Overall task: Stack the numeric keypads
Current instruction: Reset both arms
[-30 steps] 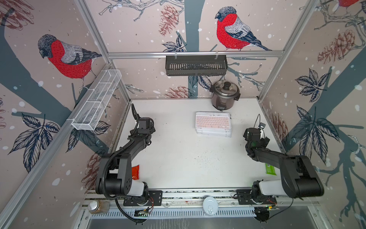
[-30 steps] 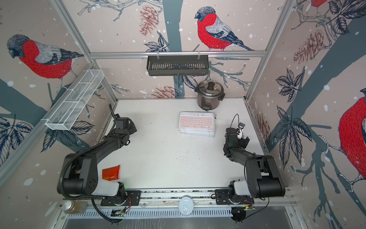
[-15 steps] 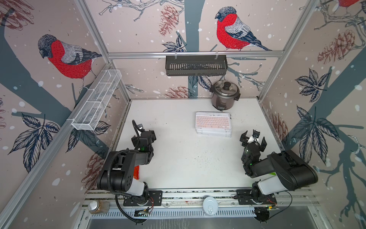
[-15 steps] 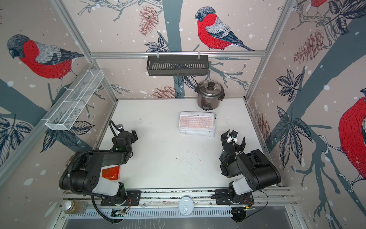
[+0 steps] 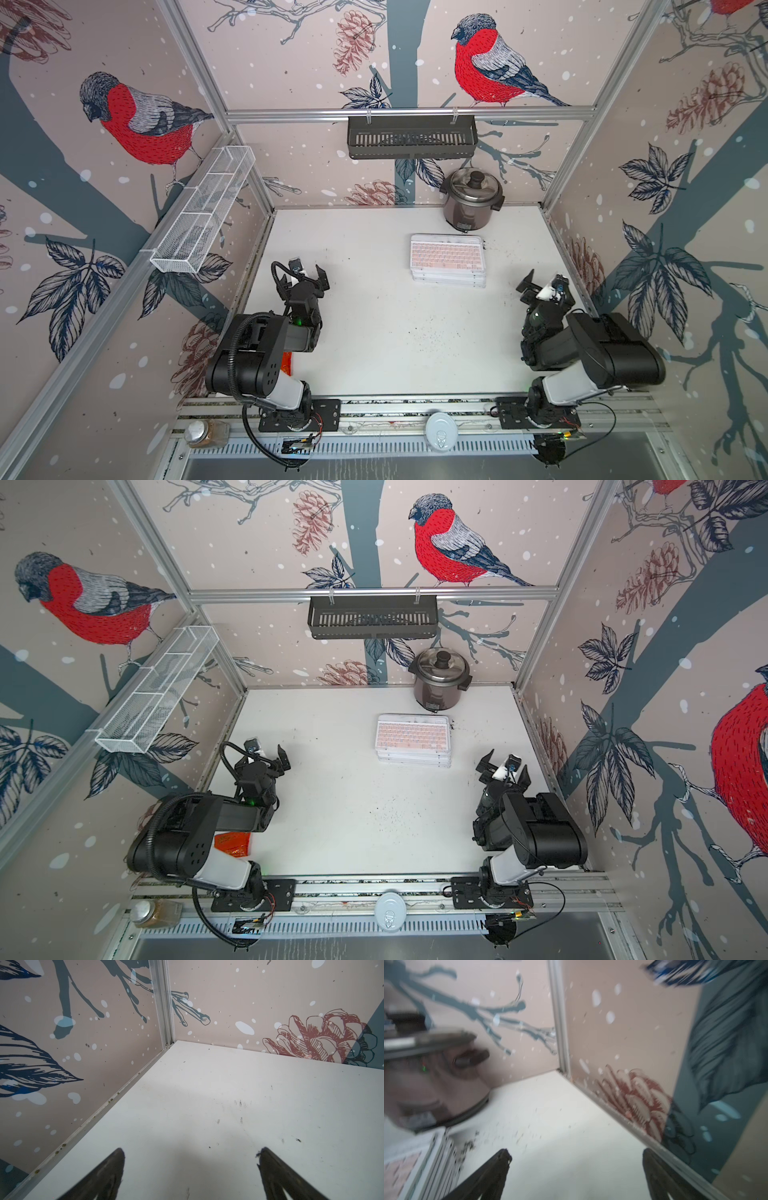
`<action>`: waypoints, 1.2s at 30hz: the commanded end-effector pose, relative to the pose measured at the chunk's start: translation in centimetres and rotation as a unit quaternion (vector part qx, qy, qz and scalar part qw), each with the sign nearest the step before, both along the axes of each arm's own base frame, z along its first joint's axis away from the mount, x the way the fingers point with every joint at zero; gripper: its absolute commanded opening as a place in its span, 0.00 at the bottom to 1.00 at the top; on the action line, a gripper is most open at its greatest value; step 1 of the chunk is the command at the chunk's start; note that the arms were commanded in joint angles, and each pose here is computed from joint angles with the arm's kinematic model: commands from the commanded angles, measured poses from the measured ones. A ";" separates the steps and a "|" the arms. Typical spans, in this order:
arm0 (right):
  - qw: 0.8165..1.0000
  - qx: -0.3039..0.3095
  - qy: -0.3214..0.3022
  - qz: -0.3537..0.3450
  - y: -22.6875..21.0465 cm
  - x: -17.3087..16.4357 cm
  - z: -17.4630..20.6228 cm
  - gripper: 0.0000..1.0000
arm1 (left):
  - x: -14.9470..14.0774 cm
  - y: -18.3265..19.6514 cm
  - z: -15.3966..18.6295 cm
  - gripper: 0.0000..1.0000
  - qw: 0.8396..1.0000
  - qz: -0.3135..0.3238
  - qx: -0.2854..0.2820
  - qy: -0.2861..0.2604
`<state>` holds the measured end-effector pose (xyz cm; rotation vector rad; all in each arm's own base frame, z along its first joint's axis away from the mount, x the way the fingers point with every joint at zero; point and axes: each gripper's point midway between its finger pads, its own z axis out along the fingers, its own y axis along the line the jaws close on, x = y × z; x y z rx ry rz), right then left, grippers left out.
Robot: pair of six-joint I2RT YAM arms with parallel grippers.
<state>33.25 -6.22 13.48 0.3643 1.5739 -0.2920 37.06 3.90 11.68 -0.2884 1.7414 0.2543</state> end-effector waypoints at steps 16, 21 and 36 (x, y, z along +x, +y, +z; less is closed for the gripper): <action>0.999 0.015 0.038 0.036 1.5 2.8 -0.6 1.00 | 0.2 -0.2 0.9 1.00 1.000 -0.005 -0.003 -0.018; 0.998 0.014 0.038 0.037 1.5 2.8 -0.6 1.00 | 0.2 -0.2 0.8 1.00 1.000 -0.004 -0.003 -0.017; 0.998 0.014 0.038 0.036 1.5 2.8 -0.6 1.00 | 0.2 -0.2 0.8 1.00 1.000 -0.004 -0.003 -0.015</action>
